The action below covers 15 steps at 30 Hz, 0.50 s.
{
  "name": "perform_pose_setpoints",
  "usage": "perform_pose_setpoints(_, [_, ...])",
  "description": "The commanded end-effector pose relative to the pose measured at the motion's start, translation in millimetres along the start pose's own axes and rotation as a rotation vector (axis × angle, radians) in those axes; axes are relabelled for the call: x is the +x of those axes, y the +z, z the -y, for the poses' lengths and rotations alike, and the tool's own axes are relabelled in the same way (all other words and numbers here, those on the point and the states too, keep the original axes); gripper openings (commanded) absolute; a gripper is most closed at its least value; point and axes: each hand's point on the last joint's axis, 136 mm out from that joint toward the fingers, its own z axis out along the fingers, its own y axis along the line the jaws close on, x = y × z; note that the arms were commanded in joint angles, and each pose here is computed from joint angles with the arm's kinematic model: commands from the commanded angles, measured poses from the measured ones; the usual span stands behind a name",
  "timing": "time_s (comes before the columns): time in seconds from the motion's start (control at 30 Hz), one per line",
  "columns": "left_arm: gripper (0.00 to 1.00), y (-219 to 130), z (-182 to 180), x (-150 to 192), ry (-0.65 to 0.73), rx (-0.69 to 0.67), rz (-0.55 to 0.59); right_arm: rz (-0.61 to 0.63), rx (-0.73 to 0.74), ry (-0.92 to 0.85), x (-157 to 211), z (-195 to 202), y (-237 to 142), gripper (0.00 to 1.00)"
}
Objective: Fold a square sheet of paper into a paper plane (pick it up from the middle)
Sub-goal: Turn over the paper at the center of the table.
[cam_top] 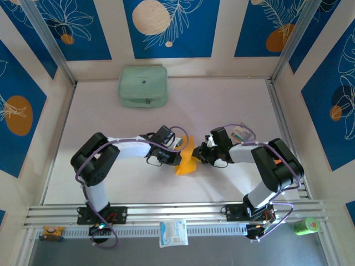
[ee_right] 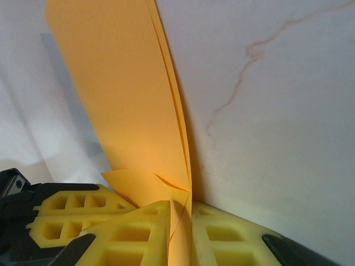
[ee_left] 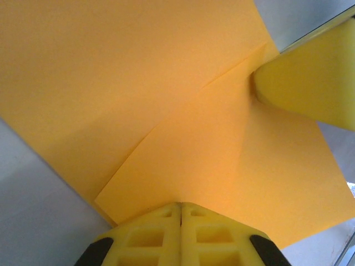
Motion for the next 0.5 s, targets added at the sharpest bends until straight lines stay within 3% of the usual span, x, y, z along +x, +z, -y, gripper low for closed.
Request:
perform_pose_setpoints(0.0, [0.07, -1.3, -6.3, 7.7, -0.024, -0.017, -0.02, -0.015, -0.029, -0.013, 0.7, 2.5, 0.0, 0.17])
perform_pose_setpoints(0.47, [0.07, -1.1, -6.7, 8.6, -0.022, -0.012, -0.024, -0.044, -0.065, -0.024, -0.7, 0.4, 3.8, 0.16])
